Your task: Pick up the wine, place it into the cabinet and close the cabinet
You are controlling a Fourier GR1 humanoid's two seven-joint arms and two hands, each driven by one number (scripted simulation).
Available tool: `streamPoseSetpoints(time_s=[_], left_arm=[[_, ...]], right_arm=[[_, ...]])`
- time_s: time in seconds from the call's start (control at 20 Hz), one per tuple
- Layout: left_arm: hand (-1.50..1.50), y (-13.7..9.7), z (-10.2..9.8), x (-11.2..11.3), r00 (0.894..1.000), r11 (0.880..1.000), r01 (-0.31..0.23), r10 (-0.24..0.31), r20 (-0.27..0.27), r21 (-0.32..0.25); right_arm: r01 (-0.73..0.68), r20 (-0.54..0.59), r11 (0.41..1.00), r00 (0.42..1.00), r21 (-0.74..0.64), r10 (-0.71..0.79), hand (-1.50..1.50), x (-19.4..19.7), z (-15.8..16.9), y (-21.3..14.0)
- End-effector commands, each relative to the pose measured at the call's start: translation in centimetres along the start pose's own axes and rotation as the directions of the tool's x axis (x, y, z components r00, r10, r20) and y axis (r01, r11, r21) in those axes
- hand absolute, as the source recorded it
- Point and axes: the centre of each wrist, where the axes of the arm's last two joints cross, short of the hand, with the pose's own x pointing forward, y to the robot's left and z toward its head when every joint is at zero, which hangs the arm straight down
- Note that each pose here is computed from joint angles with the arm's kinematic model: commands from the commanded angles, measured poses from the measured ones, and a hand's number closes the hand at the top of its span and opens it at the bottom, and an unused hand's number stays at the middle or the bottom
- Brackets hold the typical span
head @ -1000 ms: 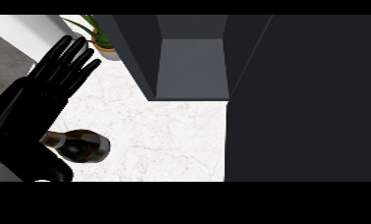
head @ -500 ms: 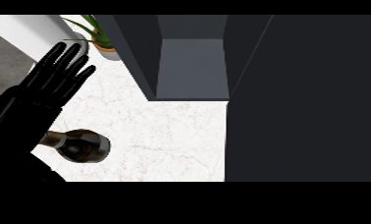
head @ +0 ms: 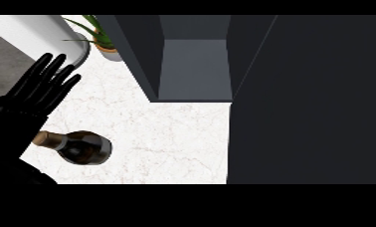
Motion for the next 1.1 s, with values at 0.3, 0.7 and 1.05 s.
streamPoseSetpoints(time_s=[0.3, 0.7, 1.05], left_arm=[[-1.5, 5.3, 1.9, -2.4, 0.999, 0.999, 0.037, -0.036, -0.025, 0.035], [-1.5, 6.4, 1.1, -4.3, 0.995, 0.995, 0.071, -0.066, -0.077, 0.074], [-1.5, 9.0, 4.1, -7.2, 0.992, 0.995, 0.064, -0.055, -0.111, 0.082]], right_arm=[[0.008, 0.006, 1.0, 1.0, -0.018, -0.007, -1.5, 1.5, 0.2, 1.5], [0.007, 0.024, 1.0, 1.0, 0.007, -0.008, -1.5, 1.1, -0.3, 1.0], [0.007, 0.029, 1.0, 1.0, 0.005, -0.007, -1.5, -1.0, -0.6, 2.6]])
